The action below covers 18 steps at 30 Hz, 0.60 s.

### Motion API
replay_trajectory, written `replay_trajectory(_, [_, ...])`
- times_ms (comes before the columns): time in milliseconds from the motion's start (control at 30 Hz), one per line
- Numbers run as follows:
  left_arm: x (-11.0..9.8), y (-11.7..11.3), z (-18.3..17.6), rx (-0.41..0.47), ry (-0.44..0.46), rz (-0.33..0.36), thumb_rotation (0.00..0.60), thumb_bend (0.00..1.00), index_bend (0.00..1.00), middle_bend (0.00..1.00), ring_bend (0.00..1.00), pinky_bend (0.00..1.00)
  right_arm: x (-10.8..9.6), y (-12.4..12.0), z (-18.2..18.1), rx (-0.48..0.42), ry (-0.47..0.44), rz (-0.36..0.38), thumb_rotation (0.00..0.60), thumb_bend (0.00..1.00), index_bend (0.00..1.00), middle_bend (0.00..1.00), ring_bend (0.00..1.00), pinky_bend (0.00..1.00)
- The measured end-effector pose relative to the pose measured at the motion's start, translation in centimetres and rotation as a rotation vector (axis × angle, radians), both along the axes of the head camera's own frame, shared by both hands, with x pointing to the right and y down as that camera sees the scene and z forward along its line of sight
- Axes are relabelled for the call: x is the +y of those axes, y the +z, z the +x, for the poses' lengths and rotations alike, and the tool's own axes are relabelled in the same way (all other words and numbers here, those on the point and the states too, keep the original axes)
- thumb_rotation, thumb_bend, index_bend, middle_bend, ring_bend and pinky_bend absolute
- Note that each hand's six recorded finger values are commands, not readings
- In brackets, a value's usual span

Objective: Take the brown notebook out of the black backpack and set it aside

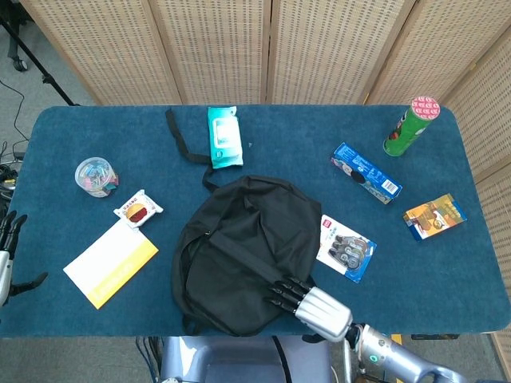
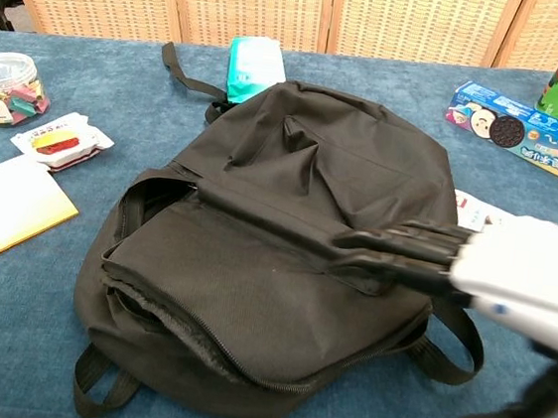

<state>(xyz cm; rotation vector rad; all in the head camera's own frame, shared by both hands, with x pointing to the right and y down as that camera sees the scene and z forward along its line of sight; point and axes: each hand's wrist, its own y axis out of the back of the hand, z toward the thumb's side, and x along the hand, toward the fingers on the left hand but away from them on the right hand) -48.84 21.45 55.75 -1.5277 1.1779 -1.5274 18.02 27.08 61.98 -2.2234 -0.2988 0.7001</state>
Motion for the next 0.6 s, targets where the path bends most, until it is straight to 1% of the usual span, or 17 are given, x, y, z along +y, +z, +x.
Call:
replay_trajectory(100, [0.1, 0.0, 0.1, -0.003, 0.001, 0.005, 0.6, 0.0, 0.0, 0.0, 0.0, 0.0, -0.1, 0.1, -1.7, -0.023, 0.022, -0.002, 0.6, 0.0, 0.02, 0.0, 0.0, 0.0])
replay_trajectory(267, [0.1, 0.2, 0.1, -0.004, 0.0, 0.0, 0.6, 0.0, 0.0, 0.0, 0.0, 0.0, -0.2, 0.2, -3.8, -0.057, 0.079, -0.031, 0.6, 0.0, 0.03, 0.0, 0.0, 0.0])
replay_trajectory(400, [0.1, 0.2, 0.1, -0.004, -0.001, 0.002, 0.6, 0.0, 0.0, 0.0, 0.0, 0.0, -0.2, 0.5, -4.8, -0.066, 0.109, -0.067, 0.6, 0.0, 0.05, 0.0, 0.0, 0.0])
replay_trajectory(500, [0.1, 0.2, 0.1, -0.003, 0.0, 0.002, 0.6, 0.0, 0.0, 0.0, 0.0, 0.0, -0.3, 0.7, -5.6, -0.075, 0.122, -0.081, 0.6, 0.0, 0.09, 0.01, 0.0, 0.01])
replay_trajectory(533, [0.1, 0.2, 0.1, -0.004, 0.0, 0.002, 0.6, 0.0, 0.0, 0.0, 0.0, 0.0, -0.4, 0.7, -5.9, -0.08, 0.125, -0.081, 0.6, 0.02, 0.1, 0.02, 0.0, 0.02])
replay_trajectory(567, [0.1, 0.2, 0.1, -0.005, 0.0, 0.001, 0.6, 0.0, 0.0, 0.0, 0.0, 0.0, -0.5, 0.7, -6.1, -0.087, 0.131, -0.078, 0.6, 0.06, 0.13, 0.05, 0.0, 0.05])
replay_trajectory(600, [0.1, 0.2, 0.1, -0.005, 0.0, 0.001, 0.6, 0.0, 0.0, 0.0, 0.0, 0.0, -0.5, 0.7, -6.3, -0.093, 0.136, -0.075, 0.6, 0.13, 0.15, 0.1, 0.01, 0.08])
